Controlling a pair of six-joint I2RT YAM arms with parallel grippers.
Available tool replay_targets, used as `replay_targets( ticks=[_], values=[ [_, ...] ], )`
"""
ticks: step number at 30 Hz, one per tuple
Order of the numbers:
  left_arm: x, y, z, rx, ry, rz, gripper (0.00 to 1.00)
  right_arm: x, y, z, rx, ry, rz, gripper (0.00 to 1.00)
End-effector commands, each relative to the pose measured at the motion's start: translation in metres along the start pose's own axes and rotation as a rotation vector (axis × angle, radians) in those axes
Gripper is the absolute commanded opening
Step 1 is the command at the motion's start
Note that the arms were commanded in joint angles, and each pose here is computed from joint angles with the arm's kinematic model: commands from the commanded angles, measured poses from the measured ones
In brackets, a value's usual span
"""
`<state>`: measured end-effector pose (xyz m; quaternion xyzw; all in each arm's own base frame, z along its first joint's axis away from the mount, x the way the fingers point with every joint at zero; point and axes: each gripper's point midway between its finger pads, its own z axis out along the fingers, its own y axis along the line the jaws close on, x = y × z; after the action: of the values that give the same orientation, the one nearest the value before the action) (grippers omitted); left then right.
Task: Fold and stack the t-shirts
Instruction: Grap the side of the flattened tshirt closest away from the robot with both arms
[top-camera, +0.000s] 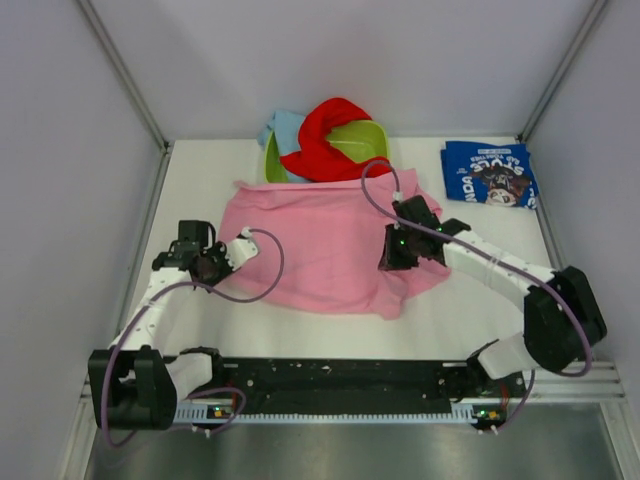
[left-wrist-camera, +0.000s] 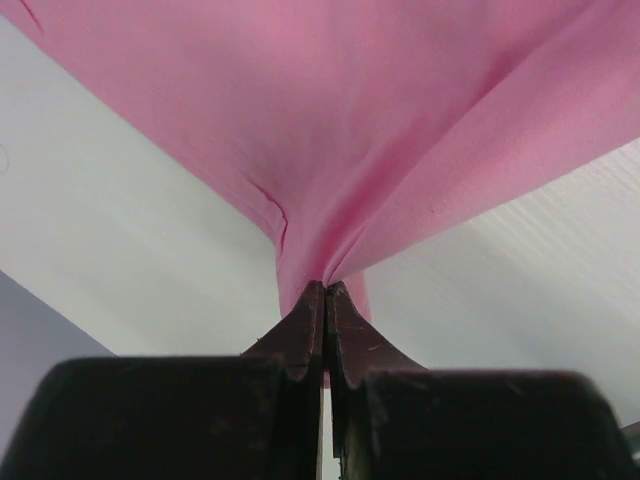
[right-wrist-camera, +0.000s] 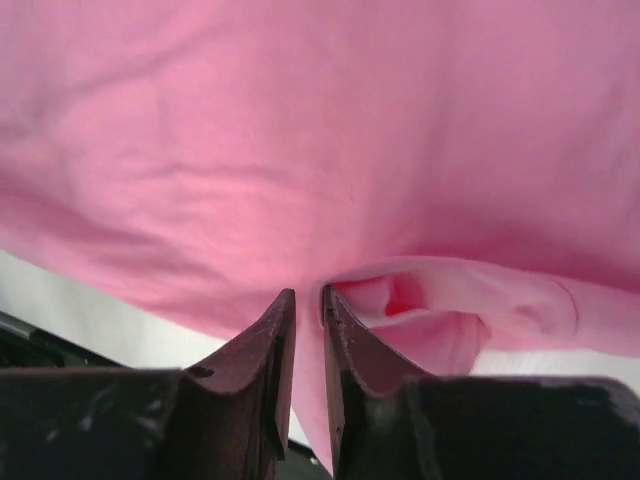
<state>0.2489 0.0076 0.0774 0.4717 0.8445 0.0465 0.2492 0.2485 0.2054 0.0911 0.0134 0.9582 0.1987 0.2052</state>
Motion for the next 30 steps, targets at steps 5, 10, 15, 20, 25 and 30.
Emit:
replay_targets(
  ticks=[5, 10, 15, 20, 25, 30],
  values=[
    [-0.014, 0.014, -0.002, -0.039, -0.051, -0.007, 0.0, -0.053, 0.041, -0.013, -0.077, -0.063, -0.23, 0.51],
    [-0.015, 0.015, -0.001, -0.047, -0.052, -0.007, 0.0, -0.037, -0.005, -0.062, 0.107, -0.121, -0.19, 0.61],
    [-0.014, 0.013, 0.0, -0.035, -0.052, -0.01, 0.0, 0.028, -0.003, -0.056, -0.04, -0.002, 0.002, 0.66],
    [-0.015, 0.013, -0.001, -0.03, -0.052, -0.009, 0.0, 0.049, -0.001, -0.029, -0.15, -0.008, 0.097, 0.67],
    [-0.016, 0.013, -0.006, -0.03, -0.052, -0.017, 0.0, 0.063, -0.007, -0.001, -0.169, 0.015, 0.134, 0.67],
    [-0.014, 0.011, -0.006, -0.026, -0.046, -0.023, 0.0, 0.079, -0.01, 0.013, -0.204, 0.033, 0.145, 0.37]
  ],
)
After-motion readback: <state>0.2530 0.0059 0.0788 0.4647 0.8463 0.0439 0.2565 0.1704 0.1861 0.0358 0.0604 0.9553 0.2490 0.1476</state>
